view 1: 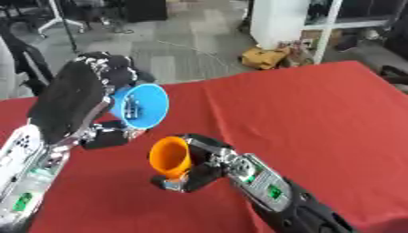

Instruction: Pour the contents of one cup into another cup.

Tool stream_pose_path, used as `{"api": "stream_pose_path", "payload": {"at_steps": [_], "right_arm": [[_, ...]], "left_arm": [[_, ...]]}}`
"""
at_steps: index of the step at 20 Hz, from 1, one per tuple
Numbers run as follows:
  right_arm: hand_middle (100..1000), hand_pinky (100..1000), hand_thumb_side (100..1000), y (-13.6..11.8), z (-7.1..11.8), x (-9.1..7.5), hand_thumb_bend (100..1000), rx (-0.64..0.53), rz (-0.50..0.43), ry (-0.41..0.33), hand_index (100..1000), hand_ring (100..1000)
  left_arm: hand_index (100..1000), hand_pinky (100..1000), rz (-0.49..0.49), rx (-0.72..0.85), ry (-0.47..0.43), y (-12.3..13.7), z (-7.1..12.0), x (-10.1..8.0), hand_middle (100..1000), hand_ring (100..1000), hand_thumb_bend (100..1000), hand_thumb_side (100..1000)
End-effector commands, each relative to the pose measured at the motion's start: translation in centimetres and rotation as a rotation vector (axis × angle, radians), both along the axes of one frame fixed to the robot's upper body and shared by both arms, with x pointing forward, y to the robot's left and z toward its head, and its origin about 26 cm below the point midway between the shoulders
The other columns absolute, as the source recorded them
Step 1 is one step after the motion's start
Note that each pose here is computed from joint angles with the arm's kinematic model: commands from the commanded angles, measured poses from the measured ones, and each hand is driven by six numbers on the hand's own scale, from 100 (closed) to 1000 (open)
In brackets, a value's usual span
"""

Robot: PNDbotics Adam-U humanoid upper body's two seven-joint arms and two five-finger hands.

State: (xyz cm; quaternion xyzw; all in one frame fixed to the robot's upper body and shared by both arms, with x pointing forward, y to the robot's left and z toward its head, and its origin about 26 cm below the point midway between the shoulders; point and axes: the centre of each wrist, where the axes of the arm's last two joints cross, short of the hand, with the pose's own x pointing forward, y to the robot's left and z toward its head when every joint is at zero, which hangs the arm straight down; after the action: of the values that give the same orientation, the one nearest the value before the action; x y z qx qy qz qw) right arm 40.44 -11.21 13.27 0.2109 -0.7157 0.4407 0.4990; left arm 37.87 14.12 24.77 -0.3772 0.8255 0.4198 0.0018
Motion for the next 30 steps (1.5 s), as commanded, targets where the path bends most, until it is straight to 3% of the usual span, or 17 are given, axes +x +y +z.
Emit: {"api": "stream_pose_path", "payload": {"at_steps": [1,17,30], "right_arm": [[566,683,100,0.0,0.8,0.2,312,0.023,0.005,0.003,722,546],[565,684,100,-0.8,0.9,0.4,319,0.03,0.013,0.014,723,547],[565,687,100,-1.0,0.9,0.5,322,0.022,0.027,0.023,725,549]], "left_arm": [[668,504,0.009,0.013,-0.045,0.4,0.7,-0.1,345,304,560,100],[674,518,0.037,0.088,-0.078,0.2,-0.3,0.6,373,351,547,100],[678,534,0.076,0.18,-0.227,-0.6,0.1,0.4,393,384,532,100]]}}
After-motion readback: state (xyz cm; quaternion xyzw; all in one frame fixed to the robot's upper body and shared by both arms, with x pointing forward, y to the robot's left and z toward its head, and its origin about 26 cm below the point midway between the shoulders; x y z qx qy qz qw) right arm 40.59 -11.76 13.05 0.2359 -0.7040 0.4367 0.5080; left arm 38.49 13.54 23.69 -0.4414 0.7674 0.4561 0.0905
